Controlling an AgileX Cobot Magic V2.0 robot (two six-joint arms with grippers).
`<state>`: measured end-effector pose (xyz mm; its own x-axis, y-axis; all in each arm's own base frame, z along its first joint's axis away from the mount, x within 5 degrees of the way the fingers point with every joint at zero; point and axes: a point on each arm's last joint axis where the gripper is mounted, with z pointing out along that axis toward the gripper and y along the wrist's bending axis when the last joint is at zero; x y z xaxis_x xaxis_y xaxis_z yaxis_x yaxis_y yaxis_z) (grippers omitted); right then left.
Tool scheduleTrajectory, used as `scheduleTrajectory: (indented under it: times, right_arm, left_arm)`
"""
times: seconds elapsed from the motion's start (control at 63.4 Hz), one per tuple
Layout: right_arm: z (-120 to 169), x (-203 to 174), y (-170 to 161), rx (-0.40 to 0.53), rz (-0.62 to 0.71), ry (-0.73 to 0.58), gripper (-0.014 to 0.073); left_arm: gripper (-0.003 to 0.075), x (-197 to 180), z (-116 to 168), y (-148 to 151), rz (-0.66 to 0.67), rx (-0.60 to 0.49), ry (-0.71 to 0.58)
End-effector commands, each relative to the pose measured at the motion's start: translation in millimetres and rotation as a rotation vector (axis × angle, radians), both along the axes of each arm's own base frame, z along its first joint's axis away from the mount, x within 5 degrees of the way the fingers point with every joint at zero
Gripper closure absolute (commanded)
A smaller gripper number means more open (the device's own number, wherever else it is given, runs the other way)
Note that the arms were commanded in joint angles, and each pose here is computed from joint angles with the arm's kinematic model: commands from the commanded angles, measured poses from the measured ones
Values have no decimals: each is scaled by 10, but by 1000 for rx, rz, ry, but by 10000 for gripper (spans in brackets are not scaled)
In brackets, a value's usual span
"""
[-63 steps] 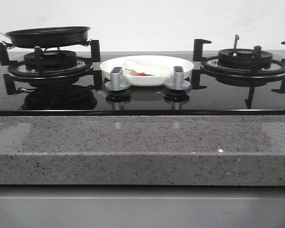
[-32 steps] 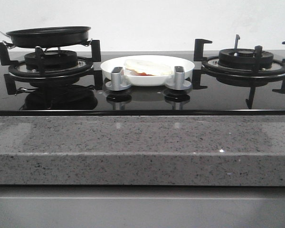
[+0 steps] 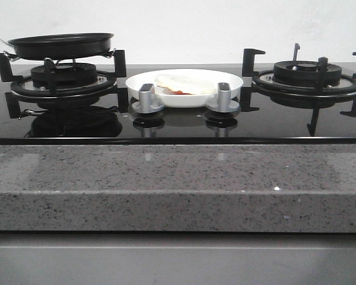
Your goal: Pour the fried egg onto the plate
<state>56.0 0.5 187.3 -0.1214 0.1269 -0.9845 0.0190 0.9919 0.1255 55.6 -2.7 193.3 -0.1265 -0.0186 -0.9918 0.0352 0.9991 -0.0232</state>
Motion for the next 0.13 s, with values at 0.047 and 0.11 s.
scheduleTrajectory:
  times: [0.047,0.11]
  right_arm:
    - [91,-8,-12,-11,-15,-95,712]
    - [91,-8,-12,-11,-15,-95,712]
  left_arm:
    - [741,-4,68,1,-1,-18,-99]
    - [741,-4,68,1,-1,-18,-99]
